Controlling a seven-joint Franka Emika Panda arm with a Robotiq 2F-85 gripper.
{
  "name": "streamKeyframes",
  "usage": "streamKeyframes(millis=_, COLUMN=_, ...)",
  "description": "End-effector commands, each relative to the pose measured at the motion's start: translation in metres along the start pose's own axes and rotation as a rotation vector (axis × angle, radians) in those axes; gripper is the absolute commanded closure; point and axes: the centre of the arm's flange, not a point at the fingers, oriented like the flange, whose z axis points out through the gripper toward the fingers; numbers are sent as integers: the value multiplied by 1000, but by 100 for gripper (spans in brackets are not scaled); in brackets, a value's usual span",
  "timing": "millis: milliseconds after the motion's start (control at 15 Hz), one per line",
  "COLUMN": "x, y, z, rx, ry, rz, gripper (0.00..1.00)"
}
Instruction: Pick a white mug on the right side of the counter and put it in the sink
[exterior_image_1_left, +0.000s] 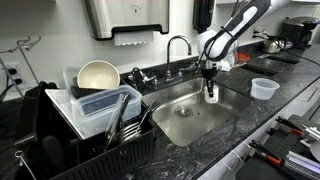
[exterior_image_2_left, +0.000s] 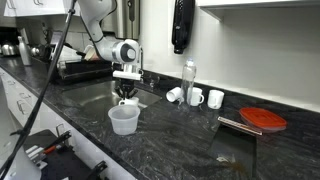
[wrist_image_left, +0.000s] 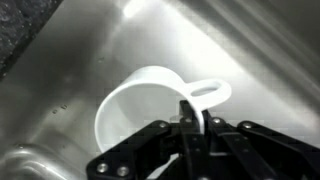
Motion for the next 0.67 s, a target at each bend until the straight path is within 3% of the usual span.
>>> streamKeyframes(millis=0, x=16, y=15, z=11, rx=15, ry=8, rz=-35, gripper=98)
streamKeyframes(millis=600, x=47, y=48, z=53, rx=52, ry=5, rz=-68, gripper=98)
